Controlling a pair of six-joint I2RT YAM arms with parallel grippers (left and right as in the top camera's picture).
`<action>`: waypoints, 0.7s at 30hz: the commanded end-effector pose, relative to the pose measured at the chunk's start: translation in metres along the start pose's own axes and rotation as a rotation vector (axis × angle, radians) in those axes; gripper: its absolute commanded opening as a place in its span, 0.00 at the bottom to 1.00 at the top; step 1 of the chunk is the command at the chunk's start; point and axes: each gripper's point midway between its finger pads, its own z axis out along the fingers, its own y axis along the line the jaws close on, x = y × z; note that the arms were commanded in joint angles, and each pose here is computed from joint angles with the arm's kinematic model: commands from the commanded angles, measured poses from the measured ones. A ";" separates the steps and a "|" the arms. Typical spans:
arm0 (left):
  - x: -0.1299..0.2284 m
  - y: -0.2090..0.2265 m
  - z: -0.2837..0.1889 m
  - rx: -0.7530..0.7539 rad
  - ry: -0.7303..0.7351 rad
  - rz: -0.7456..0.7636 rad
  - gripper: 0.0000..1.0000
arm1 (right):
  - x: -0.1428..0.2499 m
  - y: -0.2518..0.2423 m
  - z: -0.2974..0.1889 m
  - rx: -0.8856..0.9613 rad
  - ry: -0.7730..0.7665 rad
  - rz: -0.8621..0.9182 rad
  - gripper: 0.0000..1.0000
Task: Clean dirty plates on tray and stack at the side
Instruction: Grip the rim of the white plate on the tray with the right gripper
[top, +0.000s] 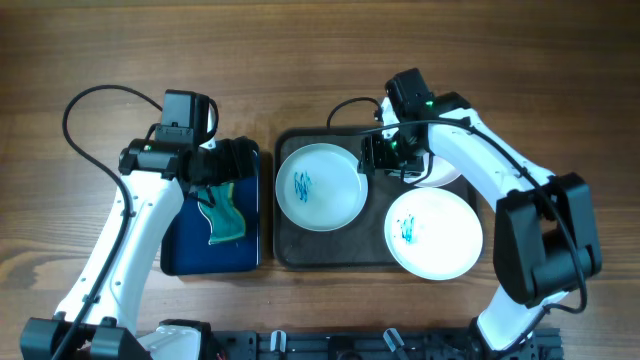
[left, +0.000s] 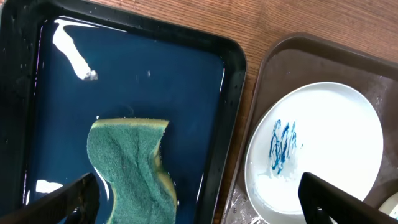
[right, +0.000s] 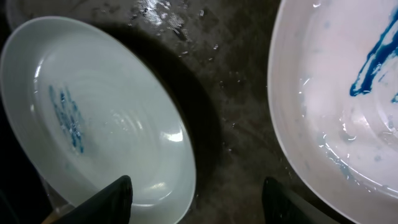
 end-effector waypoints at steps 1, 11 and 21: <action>-0.003 -0.001 -0.003 -0.006 -0.009 0.016 1.00 | 0.013 -0.008 0.022 0.004 0.058 0.040 0.64; -0.003 -0.001 -0.003 -0.006 -0.009 0.016 1.00 | 0.021 -0.016 0.038 0.007 0.075 0.017 0.49; -0.003 -0.001 -0.003 -0.006 -0.009 0.016 1.00 | 0.008 -0.012 0.039 -0.011 0.024 -0.001 0.21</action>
